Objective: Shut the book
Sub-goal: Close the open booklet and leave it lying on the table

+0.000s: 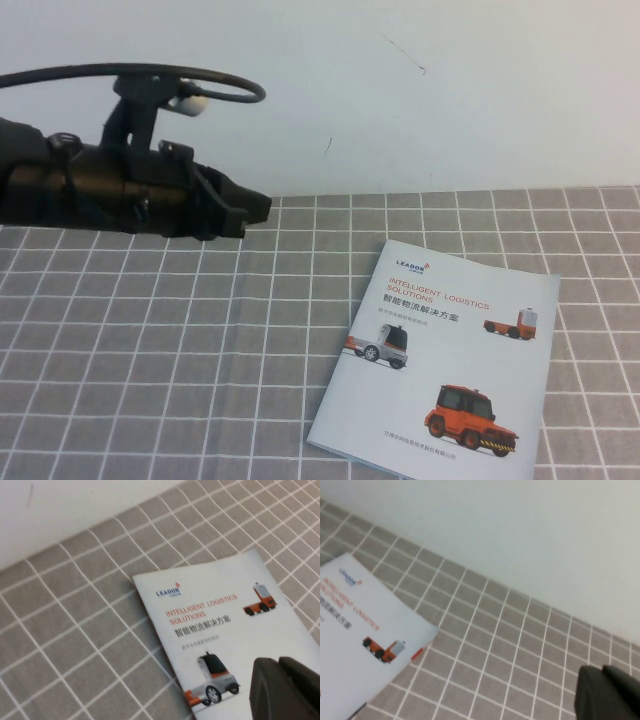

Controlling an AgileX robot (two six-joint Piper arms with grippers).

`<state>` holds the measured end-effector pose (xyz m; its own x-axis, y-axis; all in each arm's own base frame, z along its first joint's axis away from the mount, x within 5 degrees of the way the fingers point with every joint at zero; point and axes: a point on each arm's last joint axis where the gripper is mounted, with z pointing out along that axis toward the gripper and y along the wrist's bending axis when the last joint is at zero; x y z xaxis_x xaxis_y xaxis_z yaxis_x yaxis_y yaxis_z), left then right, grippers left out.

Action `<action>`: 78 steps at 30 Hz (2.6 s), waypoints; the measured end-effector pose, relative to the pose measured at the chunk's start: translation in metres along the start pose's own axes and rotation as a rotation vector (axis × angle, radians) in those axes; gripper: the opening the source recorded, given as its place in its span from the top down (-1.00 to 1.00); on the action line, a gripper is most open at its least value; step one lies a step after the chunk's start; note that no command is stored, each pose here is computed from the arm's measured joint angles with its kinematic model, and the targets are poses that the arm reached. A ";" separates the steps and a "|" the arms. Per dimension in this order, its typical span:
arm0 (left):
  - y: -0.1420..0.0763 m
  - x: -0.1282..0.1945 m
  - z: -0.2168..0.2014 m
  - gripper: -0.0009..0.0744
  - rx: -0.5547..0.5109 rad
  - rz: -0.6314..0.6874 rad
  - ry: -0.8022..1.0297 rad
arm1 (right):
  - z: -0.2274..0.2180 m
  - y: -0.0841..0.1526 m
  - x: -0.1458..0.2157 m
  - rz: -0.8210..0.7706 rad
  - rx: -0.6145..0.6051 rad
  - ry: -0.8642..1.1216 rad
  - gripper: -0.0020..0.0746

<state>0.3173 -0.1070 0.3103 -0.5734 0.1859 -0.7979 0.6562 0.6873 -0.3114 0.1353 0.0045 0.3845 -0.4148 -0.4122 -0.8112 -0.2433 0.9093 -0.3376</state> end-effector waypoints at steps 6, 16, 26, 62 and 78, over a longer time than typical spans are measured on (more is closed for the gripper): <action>-0.015 -0.012 -0.030 0.99 -0.096 0.047 -0.144 | -0.047 0.015 0.018 0.039 0.033 -0.147 0.95; -0.035 0.039 -0.096 0.99 -0.431 -0.014 -0.404 | -0.045 0.053 0.072 0.155 -0.129 -0.117 0.95; -0.083 0.086 -0.139 0.99 -0.392 0.194 -0.484 | -0.023 0.078 0.102 0.034 -0.312 -0.042 0.95; -0.105 0.183 -0.158 0.99 -0.473 0.342 -0.613 | -0.014 0.104 0.117 -0.129 -0.526 -0.137 0.95; -0.100 0.189 -0.164 0.99 -0.568 0.344 -0.659 | -0.014 0.104 0.117 -0.129 -0.526 -0.137 0.95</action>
<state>0.0624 -0.0254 0.2753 0.1161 0.1269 -0.9851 0.3001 0.9410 0.1566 0.0496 0.0503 0.2614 -0.2435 -0.4755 -0.8454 -0.7043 0.6860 -0.1830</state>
